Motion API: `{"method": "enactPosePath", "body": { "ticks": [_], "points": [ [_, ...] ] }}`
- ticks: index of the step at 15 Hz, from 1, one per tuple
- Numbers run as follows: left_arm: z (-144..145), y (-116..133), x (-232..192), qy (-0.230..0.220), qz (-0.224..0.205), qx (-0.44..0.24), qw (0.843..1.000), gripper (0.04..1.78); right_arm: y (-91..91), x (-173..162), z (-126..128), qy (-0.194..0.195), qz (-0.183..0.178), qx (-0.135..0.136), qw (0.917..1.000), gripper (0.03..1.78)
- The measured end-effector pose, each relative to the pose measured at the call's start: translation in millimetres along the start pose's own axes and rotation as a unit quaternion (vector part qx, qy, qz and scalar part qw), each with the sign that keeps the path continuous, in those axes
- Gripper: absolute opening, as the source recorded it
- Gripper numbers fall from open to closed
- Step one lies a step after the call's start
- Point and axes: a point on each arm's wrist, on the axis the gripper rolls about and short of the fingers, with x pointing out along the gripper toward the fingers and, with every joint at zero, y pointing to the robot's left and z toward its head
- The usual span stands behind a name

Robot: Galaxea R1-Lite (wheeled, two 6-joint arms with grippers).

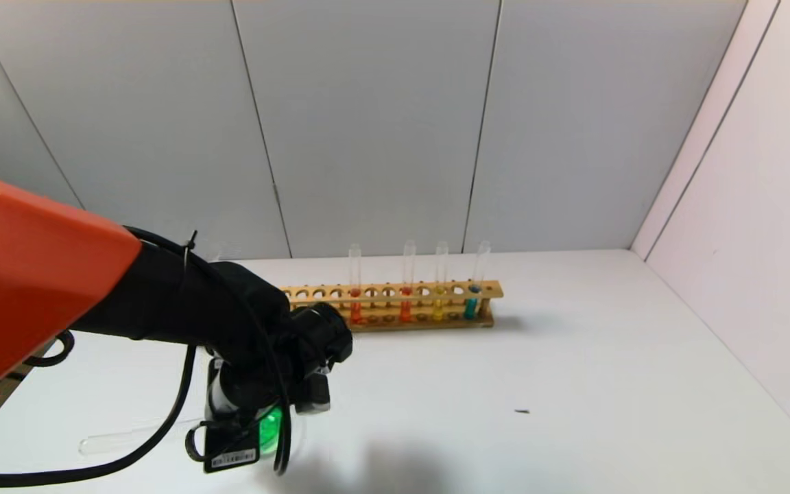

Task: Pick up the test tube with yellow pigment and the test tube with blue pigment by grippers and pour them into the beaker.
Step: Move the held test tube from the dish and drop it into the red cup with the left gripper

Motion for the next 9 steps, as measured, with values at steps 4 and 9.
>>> {"method": "enactPosePath", "body": {
  "ticks": [4, 9],
  "points": [
    [-8.4, 10.4, -17.4, -0.059, 0.026, -0.157, 0.986, 0.31, 0.0, 0.0, 0.0, 0.000, 0.000, 0.000, 1.0000, 1.70],
    [-39.5, 16.2, -42.7, -0.123, 0.088, -0.267, 0.952, 0.31, 0.0, 0.0, 0.0, 0.000, 0.000, 0.000, 1.0000, 1.70]
  ]
}}
